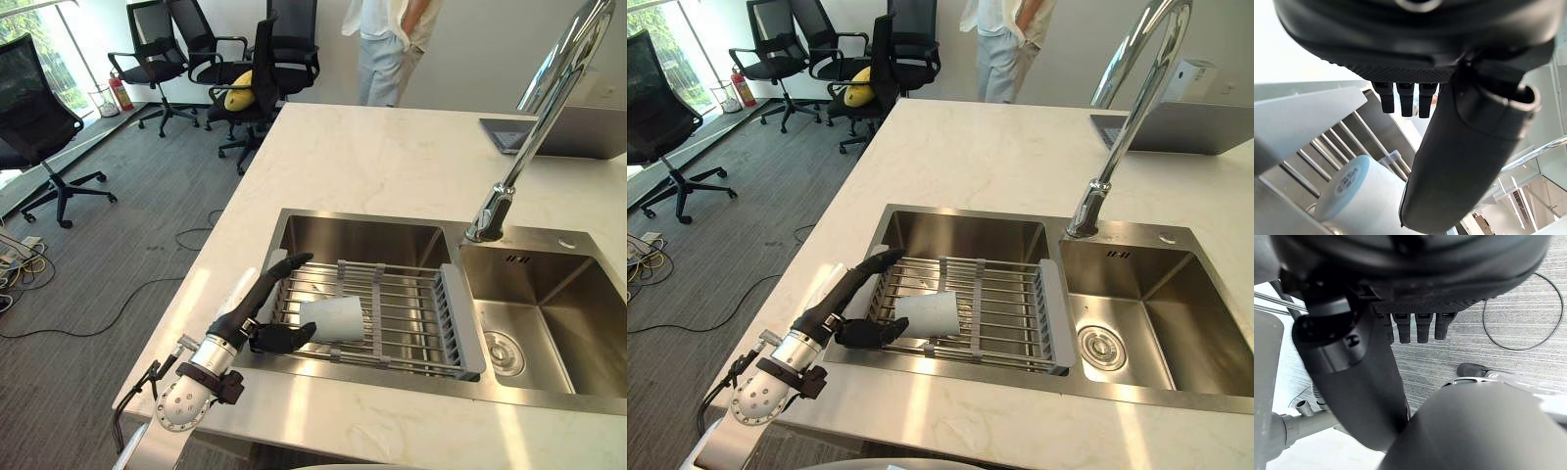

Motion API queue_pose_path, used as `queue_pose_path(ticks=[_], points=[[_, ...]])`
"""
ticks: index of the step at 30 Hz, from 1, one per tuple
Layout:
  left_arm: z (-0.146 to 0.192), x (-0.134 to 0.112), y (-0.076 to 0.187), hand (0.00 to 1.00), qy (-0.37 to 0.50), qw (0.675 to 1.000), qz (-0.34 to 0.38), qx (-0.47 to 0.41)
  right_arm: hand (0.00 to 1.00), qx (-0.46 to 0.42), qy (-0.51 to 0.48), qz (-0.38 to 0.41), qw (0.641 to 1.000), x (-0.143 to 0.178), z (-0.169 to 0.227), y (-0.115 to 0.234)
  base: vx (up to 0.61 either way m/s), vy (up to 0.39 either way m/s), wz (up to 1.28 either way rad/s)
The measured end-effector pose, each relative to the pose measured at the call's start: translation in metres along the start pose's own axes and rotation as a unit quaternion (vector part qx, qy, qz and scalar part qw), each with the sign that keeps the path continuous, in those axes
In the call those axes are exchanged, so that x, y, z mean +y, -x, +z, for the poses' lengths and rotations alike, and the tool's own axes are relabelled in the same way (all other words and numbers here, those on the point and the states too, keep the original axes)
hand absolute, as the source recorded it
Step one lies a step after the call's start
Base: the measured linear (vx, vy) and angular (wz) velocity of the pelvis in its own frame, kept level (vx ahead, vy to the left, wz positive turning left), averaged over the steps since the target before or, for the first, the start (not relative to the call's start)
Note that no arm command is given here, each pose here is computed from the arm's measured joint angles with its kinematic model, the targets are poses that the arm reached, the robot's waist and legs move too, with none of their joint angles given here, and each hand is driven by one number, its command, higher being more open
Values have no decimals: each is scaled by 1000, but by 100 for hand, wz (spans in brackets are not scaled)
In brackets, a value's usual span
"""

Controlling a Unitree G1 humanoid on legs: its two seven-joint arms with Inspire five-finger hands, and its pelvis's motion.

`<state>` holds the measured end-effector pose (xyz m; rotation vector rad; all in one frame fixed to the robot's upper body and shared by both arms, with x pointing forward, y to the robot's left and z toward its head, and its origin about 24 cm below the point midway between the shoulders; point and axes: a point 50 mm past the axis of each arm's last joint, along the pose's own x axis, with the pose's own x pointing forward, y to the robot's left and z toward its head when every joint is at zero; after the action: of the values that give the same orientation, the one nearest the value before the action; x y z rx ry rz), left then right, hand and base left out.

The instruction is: Walk over to the sink, pick up the cup, carry it to the dishwasher, place the cup inside the dishwasher, then close the dishwasher door

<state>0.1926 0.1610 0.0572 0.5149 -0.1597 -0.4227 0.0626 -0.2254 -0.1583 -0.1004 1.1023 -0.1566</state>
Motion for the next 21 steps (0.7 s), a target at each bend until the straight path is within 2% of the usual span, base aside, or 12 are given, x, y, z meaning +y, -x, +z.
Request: queue_pose_path(ticks=[7, 12, 21], points=[[8, -15, -3, 90, 26, 999, -31, -18, 90, 2, 6, 1, 1000, 1, 1, -1, -4, -2, 3], [10, -25, -6, 90, 2, 999, -32, -16, 90, 1, 9, 2, 1000, 1, 2, -1, 0, 0, 0], [2, -34, -11, 90, -36, 999, 17, 19, 90, 0, 6, -2, 1000, 1, 3, -2, 0, 0, 0]])
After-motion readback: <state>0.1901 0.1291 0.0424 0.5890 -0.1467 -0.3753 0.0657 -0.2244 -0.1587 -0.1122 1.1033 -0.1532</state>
